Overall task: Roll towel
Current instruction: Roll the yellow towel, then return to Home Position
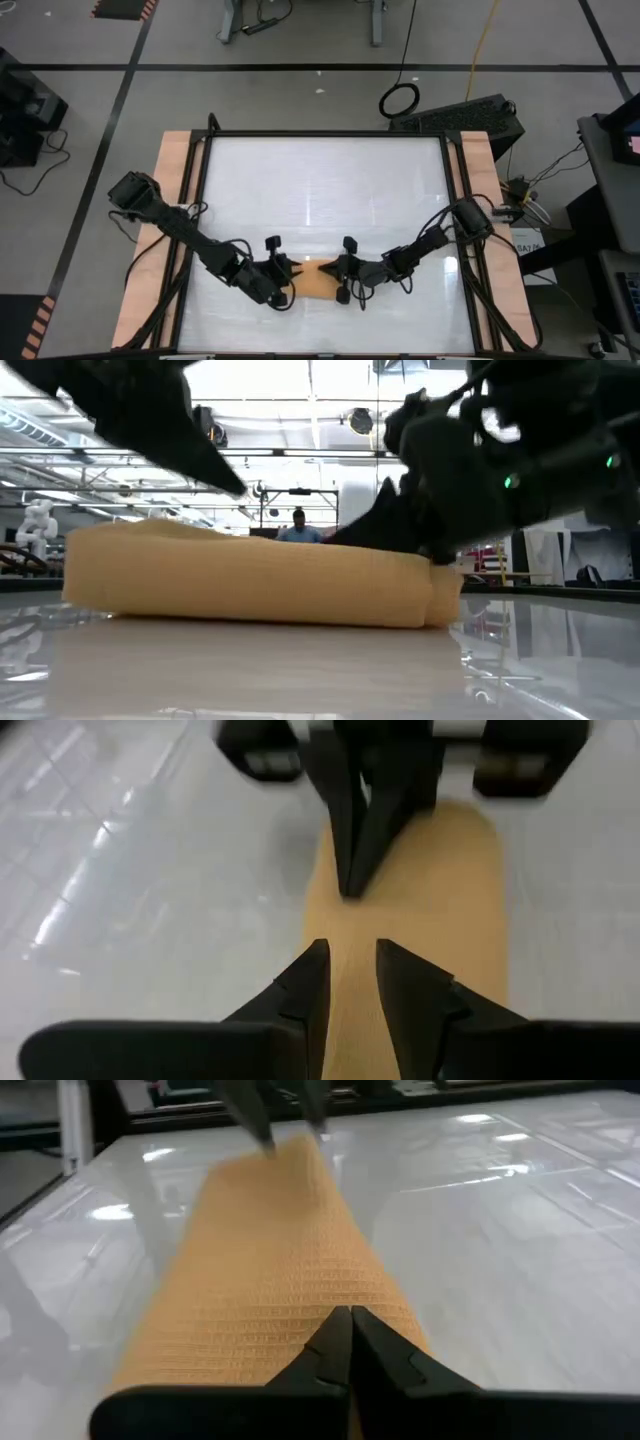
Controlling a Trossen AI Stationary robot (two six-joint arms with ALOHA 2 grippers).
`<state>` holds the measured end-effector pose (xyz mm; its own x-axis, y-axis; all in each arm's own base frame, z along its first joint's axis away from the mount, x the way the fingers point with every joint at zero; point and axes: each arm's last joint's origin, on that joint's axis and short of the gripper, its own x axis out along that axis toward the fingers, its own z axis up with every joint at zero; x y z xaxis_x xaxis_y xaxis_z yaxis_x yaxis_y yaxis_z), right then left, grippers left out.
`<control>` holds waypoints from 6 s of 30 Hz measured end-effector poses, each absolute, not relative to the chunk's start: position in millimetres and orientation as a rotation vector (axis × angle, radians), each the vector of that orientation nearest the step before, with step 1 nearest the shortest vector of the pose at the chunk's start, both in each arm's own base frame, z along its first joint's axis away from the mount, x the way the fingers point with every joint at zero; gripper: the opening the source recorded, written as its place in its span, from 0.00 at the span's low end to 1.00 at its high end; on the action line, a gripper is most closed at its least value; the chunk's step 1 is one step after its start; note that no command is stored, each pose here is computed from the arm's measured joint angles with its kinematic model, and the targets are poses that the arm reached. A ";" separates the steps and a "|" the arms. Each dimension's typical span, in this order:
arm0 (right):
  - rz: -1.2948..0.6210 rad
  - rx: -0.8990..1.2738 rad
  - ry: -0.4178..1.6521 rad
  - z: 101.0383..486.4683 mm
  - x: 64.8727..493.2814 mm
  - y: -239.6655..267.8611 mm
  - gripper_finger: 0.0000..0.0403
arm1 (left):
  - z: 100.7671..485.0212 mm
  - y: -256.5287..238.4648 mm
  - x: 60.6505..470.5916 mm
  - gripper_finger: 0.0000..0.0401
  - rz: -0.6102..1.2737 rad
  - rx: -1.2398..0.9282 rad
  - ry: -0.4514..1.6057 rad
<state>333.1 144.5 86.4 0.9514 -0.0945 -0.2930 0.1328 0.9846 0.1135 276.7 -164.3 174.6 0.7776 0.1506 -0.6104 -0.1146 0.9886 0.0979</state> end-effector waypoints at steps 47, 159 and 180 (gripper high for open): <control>-0.129 -0.150 0.370 247.1 223.1 92.1 0.00 | 246.0 -110.1 274.1 0.22 0.041 0.232 0.138; 0.066 -0.168 -0.059 172.3 94.7 18.6 0.00 | 169.9 0.4 97.1 0.00 0.113 0.114 -0.048; 0.063 -0.119 -0.018 169.2 97.3 19.1 0.00 | 166.5 -0.5 97.5 0.00 -0.052 0.006 -0.020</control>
<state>97.3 19.1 169.2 0.9979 0.0636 0.0145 -0.0615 0.9910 -0.1193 97.5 -0.5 166.5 0.9985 -0.0516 0.0199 0.0514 0.9987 0.0066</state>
